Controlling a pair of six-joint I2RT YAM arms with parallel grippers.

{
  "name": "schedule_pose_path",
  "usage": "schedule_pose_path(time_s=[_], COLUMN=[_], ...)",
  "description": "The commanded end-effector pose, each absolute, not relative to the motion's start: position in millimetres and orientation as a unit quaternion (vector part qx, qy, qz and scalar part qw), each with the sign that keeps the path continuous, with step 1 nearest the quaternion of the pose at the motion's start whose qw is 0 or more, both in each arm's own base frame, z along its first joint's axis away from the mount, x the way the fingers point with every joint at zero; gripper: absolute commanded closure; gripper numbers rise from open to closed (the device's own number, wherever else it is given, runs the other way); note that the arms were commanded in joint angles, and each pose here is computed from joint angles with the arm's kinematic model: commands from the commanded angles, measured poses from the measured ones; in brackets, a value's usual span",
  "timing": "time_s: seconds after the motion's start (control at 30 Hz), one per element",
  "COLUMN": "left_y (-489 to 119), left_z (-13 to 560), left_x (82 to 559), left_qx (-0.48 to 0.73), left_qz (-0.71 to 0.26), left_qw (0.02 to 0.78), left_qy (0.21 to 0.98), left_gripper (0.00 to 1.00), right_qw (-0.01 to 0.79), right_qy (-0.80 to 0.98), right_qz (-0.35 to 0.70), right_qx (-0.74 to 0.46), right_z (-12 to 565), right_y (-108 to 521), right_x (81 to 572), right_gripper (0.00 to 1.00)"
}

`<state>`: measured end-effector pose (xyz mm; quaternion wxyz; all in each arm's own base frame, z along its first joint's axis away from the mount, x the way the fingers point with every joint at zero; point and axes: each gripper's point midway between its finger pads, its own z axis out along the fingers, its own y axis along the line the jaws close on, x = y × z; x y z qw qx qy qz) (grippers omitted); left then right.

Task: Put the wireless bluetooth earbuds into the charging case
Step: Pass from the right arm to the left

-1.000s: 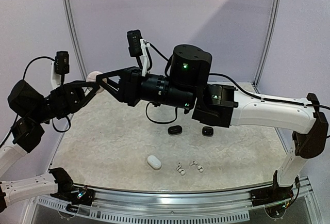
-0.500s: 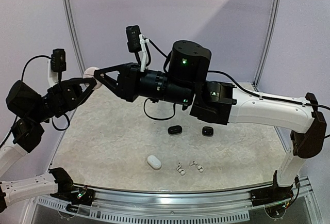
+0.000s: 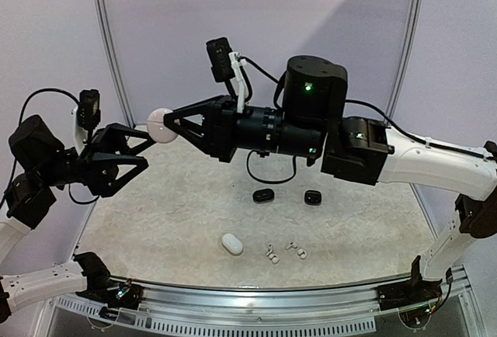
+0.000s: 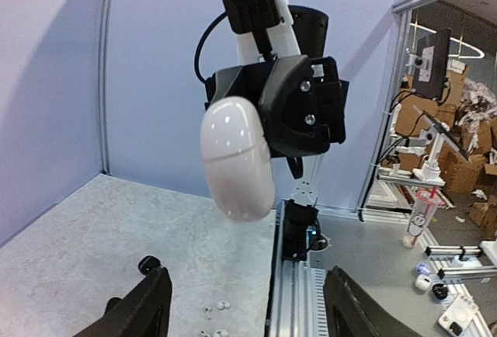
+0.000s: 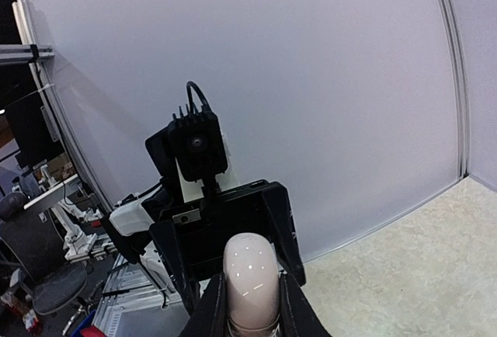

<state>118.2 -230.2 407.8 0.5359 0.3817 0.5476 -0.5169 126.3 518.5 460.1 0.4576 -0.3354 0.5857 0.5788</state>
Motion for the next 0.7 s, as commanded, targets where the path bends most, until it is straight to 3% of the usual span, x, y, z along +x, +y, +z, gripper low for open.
schedule_pose_path(time_s=[0.0,0.17,0.27,0.33,0.67], left_y=[-234.0,-239.6,-244.6,-249.0,-260.9], left_z=[404.7,418.7,423.8,424.4,426.2], left_x=[105.5,107.5,108.3,107.7,97.8], left_qx=[0.436,0.427,0.425,0.430,0.446], left_qz=[-0.509,-0.529,-0.536,-0.539,-0.551], left_qw=[0.518,0.513,0.512,0.506,0.492], left_qy=[0.532,0.524,0.519,0.518,0.506], left_gripper=[0.36,0.38,0.29,0.28,0.52], right_qw=[0.475,0.504,0.520,0.526,0.542], right_qy=[0.559,0.527,0.506,0.495,0.481], right_qz=[0.552,0.524,0.514,0.509,0.495], right_qx=[-0.396,-0.440,-0.458,-0.468,-0.479], right_z=[466.3,464.7,467.7,468.7,470.5], right_y=[502.3,497.8,497.3,498.1,499.3], right_x=[108.6,99.1,93.6,90.4,86.4], right_gripper=[1.00,1.00,1.00,1.00,1.00])
